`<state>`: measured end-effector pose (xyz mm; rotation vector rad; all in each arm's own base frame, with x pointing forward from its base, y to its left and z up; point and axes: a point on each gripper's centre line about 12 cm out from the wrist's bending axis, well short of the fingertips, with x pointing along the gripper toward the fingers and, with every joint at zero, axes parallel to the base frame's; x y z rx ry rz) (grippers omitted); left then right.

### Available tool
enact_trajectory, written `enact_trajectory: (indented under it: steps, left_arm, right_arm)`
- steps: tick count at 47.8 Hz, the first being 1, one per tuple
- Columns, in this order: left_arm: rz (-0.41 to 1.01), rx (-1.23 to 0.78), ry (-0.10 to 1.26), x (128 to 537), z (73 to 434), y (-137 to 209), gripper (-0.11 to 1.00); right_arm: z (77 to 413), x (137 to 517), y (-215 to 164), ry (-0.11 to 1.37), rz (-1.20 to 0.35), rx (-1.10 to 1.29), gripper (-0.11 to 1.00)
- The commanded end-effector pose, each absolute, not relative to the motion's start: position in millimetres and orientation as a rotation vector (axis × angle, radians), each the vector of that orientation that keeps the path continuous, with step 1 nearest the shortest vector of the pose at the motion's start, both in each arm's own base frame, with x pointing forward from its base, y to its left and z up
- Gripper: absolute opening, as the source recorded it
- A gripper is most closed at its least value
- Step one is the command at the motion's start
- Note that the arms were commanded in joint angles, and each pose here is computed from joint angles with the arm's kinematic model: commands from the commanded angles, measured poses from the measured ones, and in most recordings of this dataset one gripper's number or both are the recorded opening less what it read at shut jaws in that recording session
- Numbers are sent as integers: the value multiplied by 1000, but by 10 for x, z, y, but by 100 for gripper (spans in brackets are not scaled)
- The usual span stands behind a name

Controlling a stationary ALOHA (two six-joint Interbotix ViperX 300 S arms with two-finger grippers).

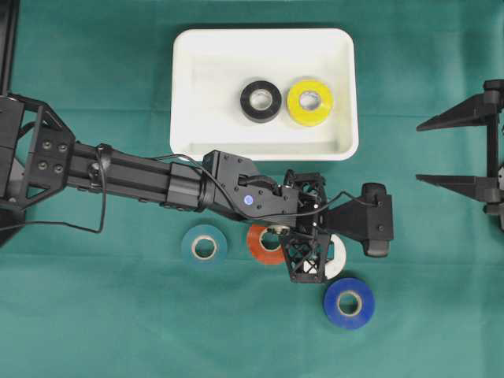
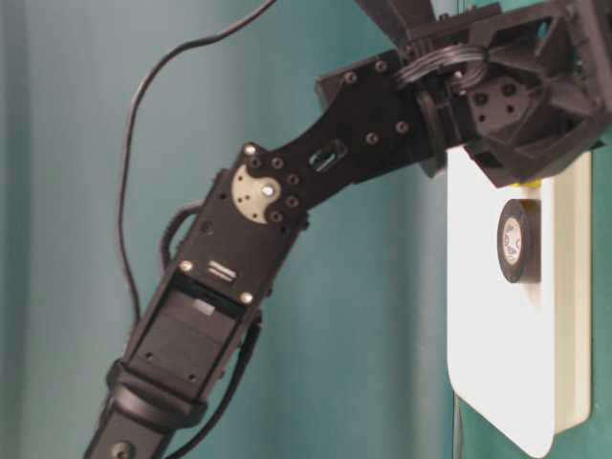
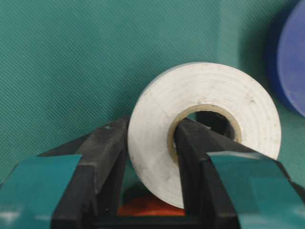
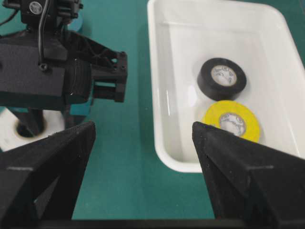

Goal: Pick up the tape from a random location and place it into the white case.
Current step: 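Lift the white tape roll with the left gripper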

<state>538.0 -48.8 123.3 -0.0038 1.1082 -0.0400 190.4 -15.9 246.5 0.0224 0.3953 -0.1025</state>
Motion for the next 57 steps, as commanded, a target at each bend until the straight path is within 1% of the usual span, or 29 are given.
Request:
enact_trajectory:
  steps: [1,14,28,37,45,57]
  left_arm:
    - [-50,-7,1001,5428,1783,-525,25]
    - [-51,-10,952,5387,2182,-512,25]
    - [-55,-10,894,5265,2852,-514,25]
    - [-55,5,902,5218,3157,-524,25]
    - [-51,16,918,5193,3337,-527,25]
    - [-50,18,924,5173,3358,-523,25]
  right_arm:
    - [2556,1936,-164,374,-104,22,82]
    - [2553,1938,-164,375,-104,24,82]
    - [2554,1938,-165,378,-105,23,82]
    - [2560,1939,-165,377,-105,23,82]
    - [2560,1939,-165,377,-105,23,82]
    - [2560,1939,-165,377,-105,23,82]
